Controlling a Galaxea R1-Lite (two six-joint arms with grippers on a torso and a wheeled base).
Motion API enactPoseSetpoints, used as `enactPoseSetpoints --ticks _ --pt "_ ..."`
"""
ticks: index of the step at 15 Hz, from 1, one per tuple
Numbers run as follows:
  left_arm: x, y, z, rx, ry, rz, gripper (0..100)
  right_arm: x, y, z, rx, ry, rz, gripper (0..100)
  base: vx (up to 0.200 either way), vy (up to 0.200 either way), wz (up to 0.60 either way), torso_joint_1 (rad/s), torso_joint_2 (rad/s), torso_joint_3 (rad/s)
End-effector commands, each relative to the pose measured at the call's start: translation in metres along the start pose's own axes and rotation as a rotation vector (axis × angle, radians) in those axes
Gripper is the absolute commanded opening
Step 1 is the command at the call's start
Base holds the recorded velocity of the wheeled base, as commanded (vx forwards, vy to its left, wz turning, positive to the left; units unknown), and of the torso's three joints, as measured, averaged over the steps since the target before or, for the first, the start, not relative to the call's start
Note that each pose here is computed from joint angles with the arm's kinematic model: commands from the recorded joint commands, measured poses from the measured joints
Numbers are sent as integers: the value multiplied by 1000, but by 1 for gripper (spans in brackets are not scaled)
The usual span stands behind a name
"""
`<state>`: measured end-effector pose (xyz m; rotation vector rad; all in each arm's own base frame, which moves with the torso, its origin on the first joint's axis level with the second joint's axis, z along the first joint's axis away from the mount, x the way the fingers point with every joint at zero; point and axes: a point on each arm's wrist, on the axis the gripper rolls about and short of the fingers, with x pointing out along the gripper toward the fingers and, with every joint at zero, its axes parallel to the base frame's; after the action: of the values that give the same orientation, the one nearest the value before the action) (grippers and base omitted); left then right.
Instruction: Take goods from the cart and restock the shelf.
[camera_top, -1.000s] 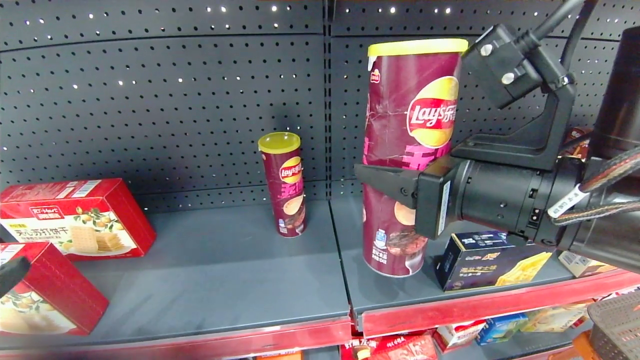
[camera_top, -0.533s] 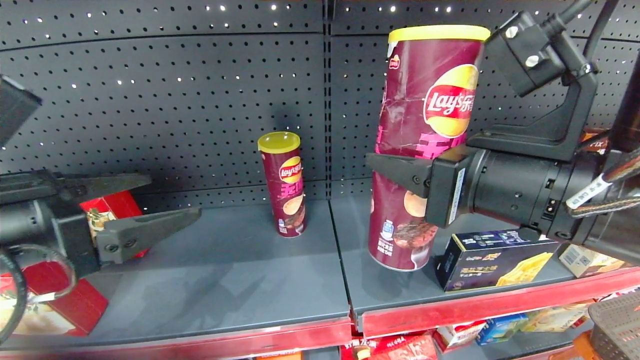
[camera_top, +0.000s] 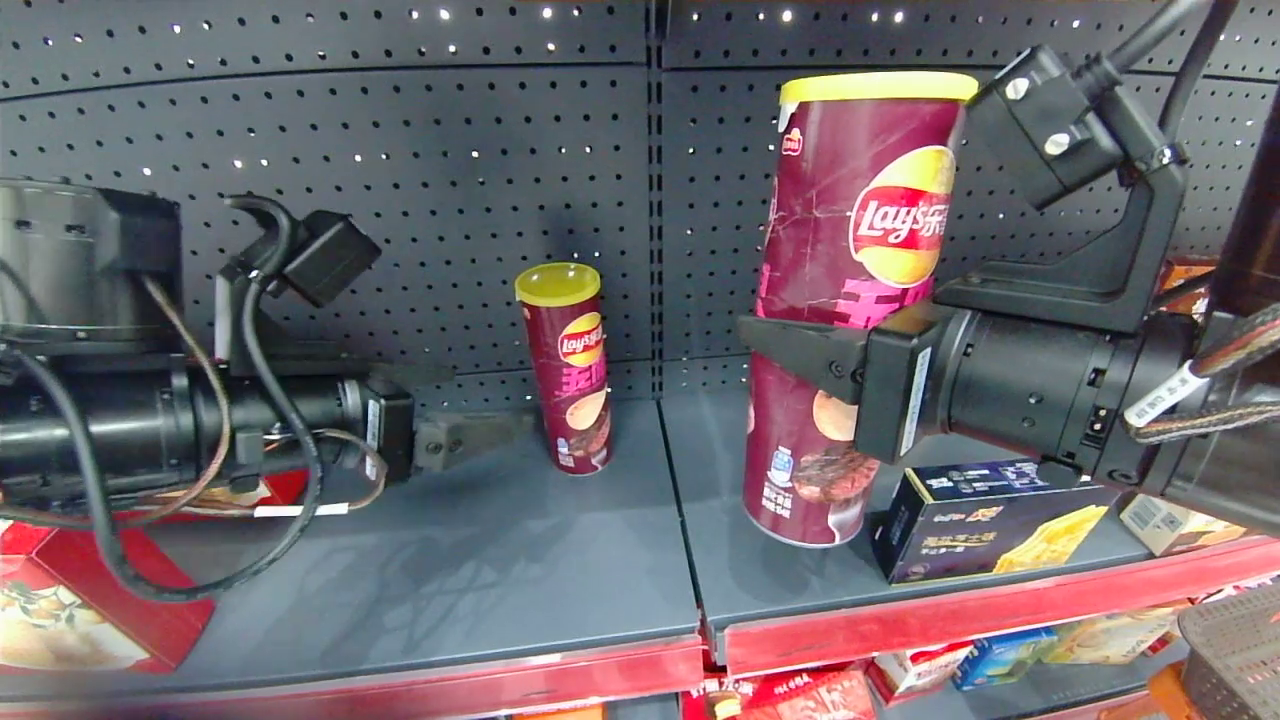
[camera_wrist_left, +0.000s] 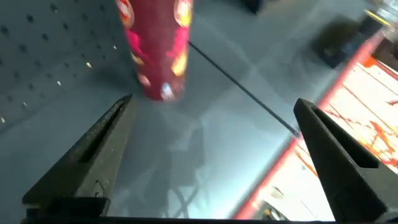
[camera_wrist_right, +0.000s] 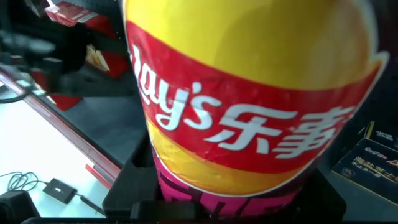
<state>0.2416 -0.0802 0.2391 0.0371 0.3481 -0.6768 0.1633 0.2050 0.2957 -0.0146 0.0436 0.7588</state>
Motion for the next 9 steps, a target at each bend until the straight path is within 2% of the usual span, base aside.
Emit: enactPoseSetpoints --ticks 1,2,3,5,7,9 --pt "41 30 -14 -15 18 50 100 3 0 -2 -1 7 0 0 0 0 0 0 0 0" --pt "50 35 -15 0 -31 47 100 5 0 -3 -2 13 2 0 0 0 0 0 0 0" --pt "53 37 -16 5 -56 27 100 6 -2 -3 -3 13 -8 0 0 0 0 0 0 0" --pt "59 39 -23 11 -50 -12 100 6 -4 -3 -3 13 -5 0 0 0 0 0 0 0" --pt "70 44 -28 57 -52 -10 100 7 -4 -3 -3 8 -4 0 0 0 0 0 0 0" --pt "74 48 -29 68 -73 1 100 13 -4 -5 -2 1 -4 0 0 0 0 0 0 0"
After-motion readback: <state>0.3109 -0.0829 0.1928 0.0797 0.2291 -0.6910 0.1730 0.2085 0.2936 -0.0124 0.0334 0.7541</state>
